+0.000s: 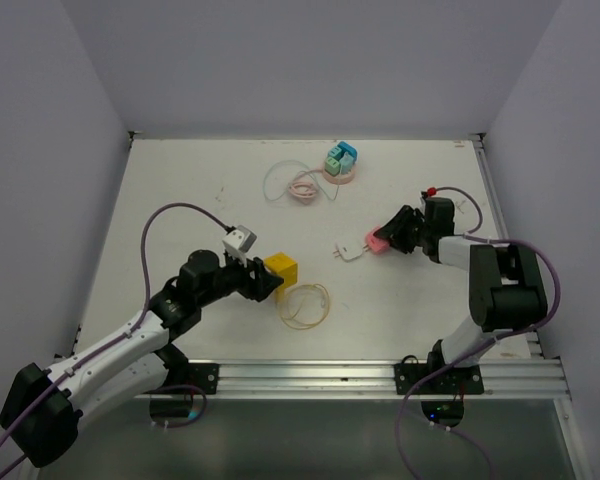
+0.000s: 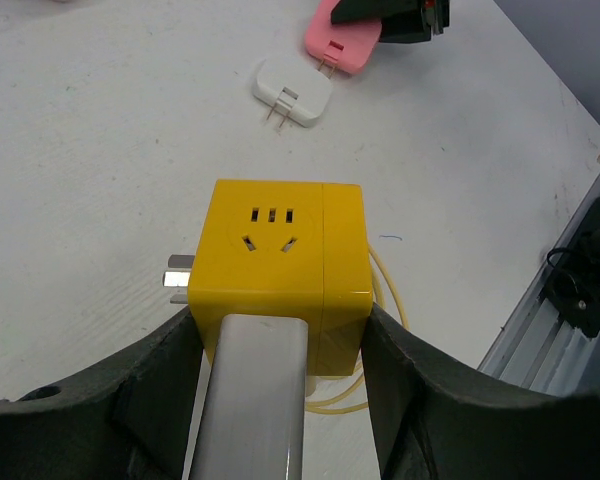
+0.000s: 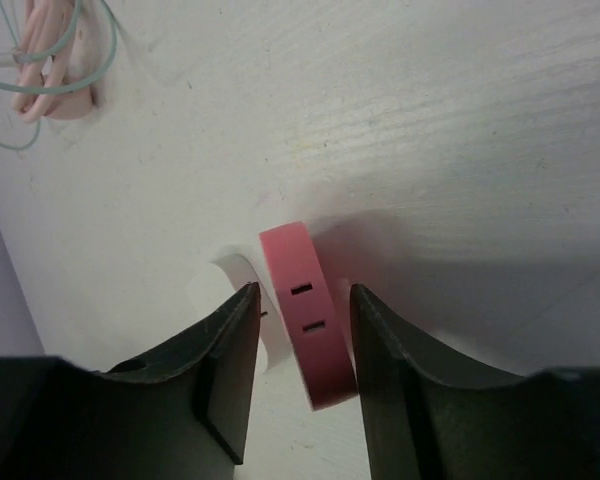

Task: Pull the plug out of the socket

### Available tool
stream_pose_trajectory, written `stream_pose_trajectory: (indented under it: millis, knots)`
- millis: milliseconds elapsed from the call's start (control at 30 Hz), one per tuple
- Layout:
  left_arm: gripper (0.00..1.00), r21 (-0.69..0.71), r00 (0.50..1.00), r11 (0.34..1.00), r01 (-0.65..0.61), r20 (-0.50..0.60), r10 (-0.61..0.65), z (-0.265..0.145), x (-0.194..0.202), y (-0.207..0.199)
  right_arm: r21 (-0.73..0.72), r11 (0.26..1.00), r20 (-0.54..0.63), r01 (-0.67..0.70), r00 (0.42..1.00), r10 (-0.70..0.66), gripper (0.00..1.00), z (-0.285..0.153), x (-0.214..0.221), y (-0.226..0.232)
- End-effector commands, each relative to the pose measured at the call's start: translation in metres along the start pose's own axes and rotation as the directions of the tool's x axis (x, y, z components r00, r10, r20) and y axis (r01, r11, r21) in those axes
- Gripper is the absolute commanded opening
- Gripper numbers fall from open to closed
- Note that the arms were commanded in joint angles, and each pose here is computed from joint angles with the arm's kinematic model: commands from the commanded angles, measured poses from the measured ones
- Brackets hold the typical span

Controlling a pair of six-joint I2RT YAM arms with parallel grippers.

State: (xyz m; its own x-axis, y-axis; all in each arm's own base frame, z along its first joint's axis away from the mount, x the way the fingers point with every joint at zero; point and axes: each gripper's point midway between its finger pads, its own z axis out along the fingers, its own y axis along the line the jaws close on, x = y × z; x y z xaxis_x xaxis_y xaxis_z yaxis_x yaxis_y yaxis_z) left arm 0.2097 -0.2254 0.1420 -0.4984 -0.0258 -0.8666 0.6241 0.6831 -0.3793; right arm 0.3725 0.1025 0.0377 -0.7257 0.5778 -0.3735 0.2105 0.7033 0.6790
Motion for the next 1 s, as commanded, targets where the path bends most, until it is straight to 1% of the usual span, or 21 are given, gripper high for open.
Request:
stream_pose_trajectory:
  millis: [0,33,67,100,133,167,267,367,400,500,600,633,667,700,733,767,833,900,967]
  knots:
    - [0.0,0.079,0.99,0.996,-0.03,0.142,0.018,-0.003,-0.05,-0.024,0.039,0.998,0.024,0.046,0.999,-0.047,0.47,-0.011,-0.007,-0.007]
    - [0.0,0.085,0.99,0.996,-0.031,0.141,0.019,-0.004,-0.05,-0.025,0.061,0.997,0.028,0.052,0.998,-0.053,0.54,-0.014,-0.008,-0.009]
    - [0.0,0.089,0.989,0.995,-0.034,0.143,0.021,-0.003,-0.05,-0.025,0.082,0.995,0.06,0.063,0.996,-0.068,0.57,-0.02,-0.015,-0.008]
    - [0.0,0.09,0.989,0.995,-0.036,0.143,0.023,-0.003,-0.05,-0.025,0.11,0.992,0.051,0.066,0.996,-0.072,0.61,-0.025,-0.013,-0.011]
    - [0.0,0.093,0.99,0.995,-0.036,0.142,0.023,-0.003,-0.05,-0.026,0.125,0.989,0.058,0.074,0.995,-0.082,0.69,-0.03,-0.015,-0.011]
    - [0.0,0.095,0.99,0.995,-0.043,0.141,0.029,-0.003,-0.05,-0.026,0.142,0.986,0.092,0.087,0.991,-0.101,0.72,-0.035,-0.024,-0.009]
    - [0.0,0.111,0.99,0.993,-0.05,0.137,0.034,-0.002,-0.049,-0.029,0.164,0.98,0.095,0.113,0.987,-0.13,0.81,-0.055,-0.025,-0.003]
    - [0.0,0.142,0.99,0.988,-0.068,0.132,0.049,-0.001,-0.049,-0.034,0.087,0.986,0.093,0.144,0.984,-0.152,0.85,-0.069,-0.021,0.02]
    - [0.0,0.152,0.989,0.986,-0.075,0.136,0.055,-0.001,-0.051,-0.036,0.042,0.988,0.069,0.151,0.986,-0.154,0.86,-0.074,-0.015,0.03]
    - [0.0,0.17,0.987,0.98,-0.103,0.143,0.079,-0.001,-0.055,-0.04,-0.051,0.981,0.048,0.188,0.982,-0.185,0.89,-0.087,-0.004,0.06]
    - [0.0,0.177,0.982,0.974,-0.141,0.151,0.115,-0.001,-0.062,-0.043,-0.146,0.957,0.027,0.252,0.968,-0.251,0.91,-0.099,0.014,0.097]
    - [0.0,0.19,0.98,0.969,-0.155,0.157,0.126,-0.001,-0.067,-0.047,-0.185,0.942,0.004,0.281,0.958,-0.286,0.91,-0.101,0.029,0.112]
    - [0.0,0.192,0.977,0.966,-0.174,0.153,0.145,0.0,-0.067,-0.047,-0.218,0.929,0.009,0.298,0.953,-0.303,0.93,-0.106,0.033,0.126]
    - [0.0,0.19,0.976,0.964,-0.184,0.149,0.156,0.001,-0.068,-0.047,-0.248,0.922,-0.001,0.296,0.952,-0.306,0.98,-0.108,0.04,0.137]
    - [0.0,0.194,0.973,0.961,-0.199,0.158,0.17,0.0,-0.075,-0.05,-0.29,0.905,-0.03,0.312,0.942,-0.335,0.98,-0.11,0.057,0.151]
    - [0.0,0.195,0.97,0.955,-0.223,0.138,0.198,0.003,-0.072,-0.048,-0.319,0.895,-0.03,0.313,0.94,-0.339,0.99,-0.114,0.06,0.164]
    - [0.0,0.234,0.964,0.938,-0.257,0.136,0.23,0.002,-0.079,-0.057,-0.378,0.868,-0.046,0.322,0.93,-0.366,0.99,-0.119,0.076,0.185]
    - [0.0,0.254,0.951,0.919,-0.303,0.149,0.272,0.002,-0.083,-0.062,-0.443,0.852,-0.056,0.28,0.94,-0.338,0.99,-0.125,0.083,0.204]
    - [0.0,0.254,0.934,0.903,-0.346,0.188,0.305,-0.001,-0.095,-0.066,-0.494,0.834,-0.078,0.247,0.942,-0.325,0.99,-0.131,0.094,0.218]
